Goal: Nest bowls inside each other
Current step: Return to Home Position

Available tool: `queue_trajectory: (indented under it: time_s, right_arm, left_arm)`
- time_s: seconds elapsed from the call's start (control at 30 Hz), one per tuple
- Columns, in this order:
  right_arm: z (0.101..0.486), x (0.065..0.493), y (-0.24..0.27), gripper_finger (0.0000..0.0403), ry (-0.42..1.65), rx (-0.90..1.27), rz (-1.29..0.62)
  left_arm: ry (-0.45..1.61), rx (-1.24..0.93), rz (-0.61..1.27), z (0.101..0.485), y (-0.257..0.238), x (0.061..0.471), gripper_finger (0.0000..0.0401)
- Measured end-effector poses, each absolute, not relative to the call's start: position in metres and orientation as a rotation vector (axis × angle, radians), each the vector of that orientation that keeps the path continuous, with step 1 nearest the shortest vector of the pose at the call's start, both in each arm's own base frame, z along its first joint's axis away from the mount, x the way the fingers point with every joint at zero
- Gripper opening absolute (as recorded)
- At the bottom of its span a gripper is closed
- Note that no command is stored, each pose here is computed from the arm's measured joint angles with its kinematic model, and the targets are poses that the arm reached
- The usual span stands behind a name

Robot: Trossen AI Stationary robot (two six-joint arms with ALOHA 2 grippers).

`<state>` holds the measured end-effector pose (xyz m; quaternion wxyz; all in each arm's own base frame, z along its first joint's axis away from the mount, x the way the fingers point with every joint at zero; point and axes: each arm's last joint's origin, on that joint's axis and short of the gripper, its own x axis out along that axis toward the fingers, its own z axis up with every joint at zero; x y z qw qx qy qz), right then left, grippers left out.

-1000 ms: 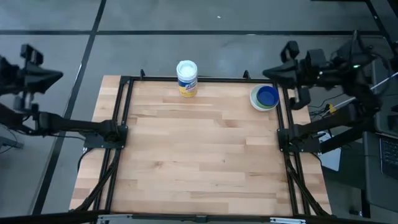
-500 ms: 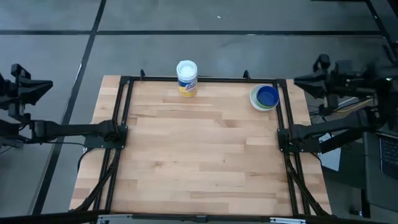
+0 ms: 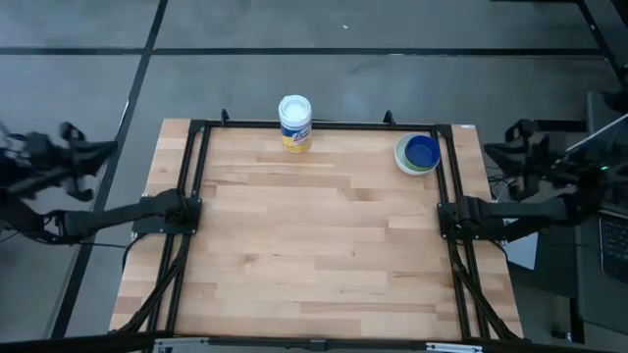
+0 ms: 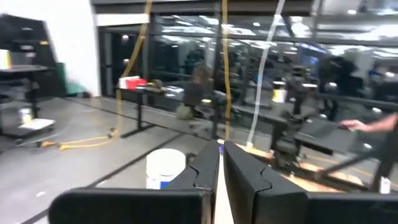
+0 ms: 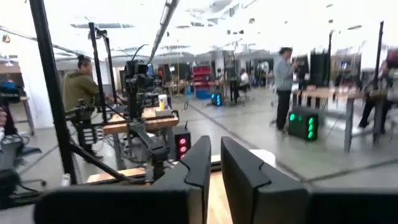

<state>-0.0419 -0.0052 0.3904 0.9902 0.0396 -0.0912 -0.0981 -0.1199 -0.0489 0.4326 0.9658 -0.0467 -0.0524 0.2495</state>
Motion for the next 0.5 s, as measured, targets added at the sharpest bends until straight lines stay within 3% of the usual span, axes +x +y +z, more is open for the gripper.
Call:
queue_trajectory:
  time_s: [0.27,0.5]
  right_arm:
    - [0.346,-0.018,-0.004,0.0076,-0.285,-0.018,-0.142]
    - [0.314,0.020,-0.004,0.0098,-0.249,-0.028,-0.157]
  left_arm:
    - [-0.178,-0.003,0.356,0.383,-0.029,-0.063,0.0017]
    - [-0.246,0.042,0.269,0.342,-0.011,-0.015,0.0017]
